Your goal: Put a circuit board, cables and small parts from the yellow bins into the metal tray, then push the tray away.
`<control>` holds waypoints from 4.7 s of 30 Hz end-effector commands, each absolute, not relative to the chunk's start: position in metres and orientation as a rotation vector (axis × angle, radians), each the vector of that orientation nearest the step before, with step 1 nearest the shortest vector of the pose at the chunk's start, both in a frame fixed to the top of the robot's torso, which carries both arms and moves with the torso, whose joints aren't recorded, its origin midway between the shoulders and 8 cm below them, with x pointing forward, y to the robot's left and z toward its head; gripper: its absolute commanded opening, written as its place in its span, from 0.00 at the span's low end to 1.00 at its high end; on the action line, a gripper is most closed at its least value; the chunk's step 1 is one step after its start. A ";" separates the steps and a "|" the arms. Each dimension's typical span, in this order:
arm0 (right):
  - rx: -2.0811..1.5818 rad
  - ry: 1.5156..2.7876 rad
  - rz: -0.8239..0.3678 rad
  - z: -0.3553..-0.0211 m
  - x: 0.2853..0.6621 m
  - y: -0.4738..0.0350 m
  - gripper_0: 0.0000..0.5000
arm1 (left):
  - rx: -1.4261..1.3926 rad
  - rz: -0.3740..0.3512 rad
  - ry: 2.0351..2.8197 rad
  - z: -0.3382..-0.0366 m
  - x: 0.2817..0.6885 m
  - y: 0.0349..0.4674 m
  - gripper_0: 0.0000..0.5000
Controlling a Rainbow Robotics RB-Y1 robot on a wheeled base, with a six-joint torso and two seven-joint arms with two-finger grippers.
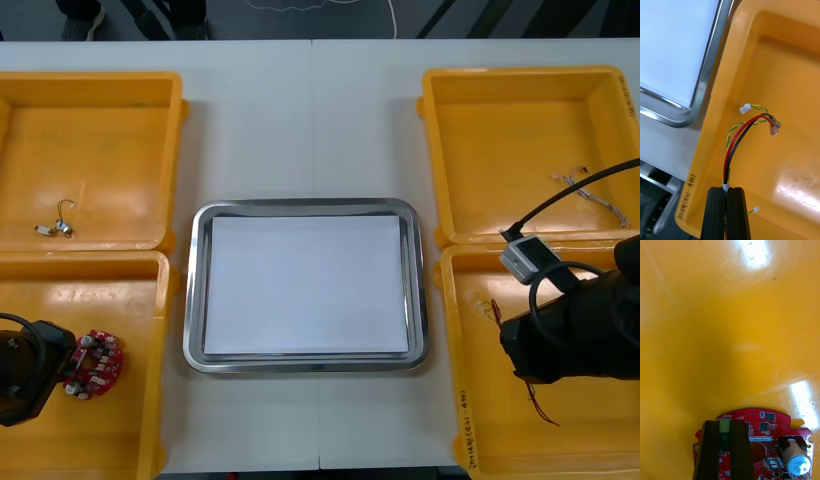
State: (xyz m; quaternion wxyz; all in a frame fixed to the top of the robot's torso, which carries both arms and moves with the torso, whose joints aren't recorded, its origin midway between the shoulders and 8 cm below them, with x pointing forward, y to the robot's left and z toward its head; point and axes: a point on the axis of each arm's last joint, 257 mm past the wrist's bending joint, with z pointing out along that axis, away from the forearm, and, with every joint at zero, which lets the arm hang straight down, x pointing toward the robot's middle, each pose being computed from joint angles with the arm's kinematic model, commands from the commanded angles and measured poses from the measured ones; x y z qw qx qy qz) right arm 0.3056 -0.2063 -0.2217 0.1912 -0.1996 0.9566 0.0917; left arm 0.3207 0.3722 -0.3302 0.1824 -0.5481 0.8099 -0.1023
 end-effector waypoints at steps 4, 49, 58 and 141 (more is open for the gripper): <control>-0.494 2.671 0.294 -0.213 0.310 -0.175 0.00 | -1.454 -0.269 2.351 -0.337 0.314 0.366 0.00; -0.282 2.740 0.241 -0.211 0.337 -0.170 0.00 | -0.615 -0.216 2.562 -0.138 0.333 0.325 0.00; -0.279 2.741 0.242 -0.211 0.337 -0.170 0.00 | -0.302 -0.220 2.624 -0.123 0.342 0.278 0.00; -0.287 2.732 0.228 -0.211 0.339 -0.173 0.00 | 0.354 0.007 2.724 -0.282 0.410 0.118 0.00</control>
